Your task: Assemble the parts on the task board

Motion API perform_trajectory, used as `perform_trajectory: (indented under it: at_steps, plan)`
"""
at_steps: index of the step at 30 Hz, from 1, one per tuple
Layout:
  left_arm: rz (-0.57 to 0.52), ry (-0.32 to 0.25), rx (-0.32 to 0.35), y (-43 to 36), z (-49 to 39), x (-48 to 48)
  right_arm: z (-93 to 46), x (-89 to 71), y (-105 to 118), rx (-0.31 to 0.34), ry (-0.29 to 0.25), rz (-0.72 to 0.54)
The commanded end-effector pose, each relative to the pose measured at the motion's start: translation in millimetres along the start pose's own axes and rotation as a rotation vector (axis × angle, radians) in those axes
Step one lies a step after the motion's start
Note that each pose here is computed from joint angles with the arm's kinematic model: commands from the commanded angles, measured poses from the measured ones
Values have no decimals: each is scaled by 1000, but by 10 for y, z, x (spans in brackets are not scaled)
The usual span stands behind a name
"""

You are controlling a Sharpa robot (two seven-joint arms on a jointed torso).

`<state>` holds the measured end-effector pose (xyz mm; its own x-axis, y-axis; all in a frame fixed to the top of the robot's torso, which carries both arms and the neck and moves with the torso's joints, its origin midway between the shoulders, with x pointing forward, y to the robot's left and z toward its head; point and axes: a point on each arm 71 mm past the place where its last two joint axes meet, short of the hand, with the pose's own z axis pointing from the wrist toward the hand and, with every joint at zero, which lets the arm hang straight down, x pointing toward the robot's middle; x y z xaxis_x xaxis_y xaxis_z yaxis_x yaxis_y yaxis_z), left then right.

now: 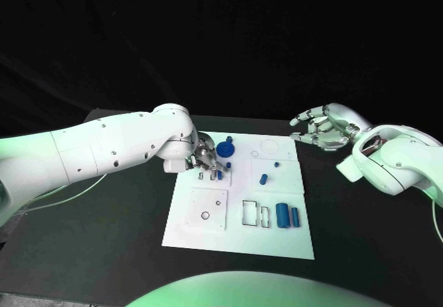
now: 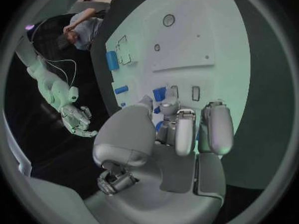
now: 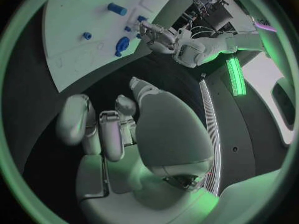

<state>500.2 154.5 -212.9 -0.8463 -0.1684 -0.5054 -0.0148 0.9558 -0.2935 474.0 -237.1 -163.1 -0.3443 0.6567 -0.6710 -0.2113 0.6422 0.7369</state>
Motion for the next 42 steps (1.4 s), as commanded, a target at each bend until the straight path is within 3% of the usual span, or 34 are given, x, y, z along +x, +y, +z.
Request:
perform_trajectory:
  at_steps: [1, 42]
  plan:
    - [-8, 15, 5, -18, 5, 6, 9, -8, 19, -25, -11, 20]
    - [-12, 38, 12, -51, 34, 10, 36, -11, 17, -28, -22, 37]
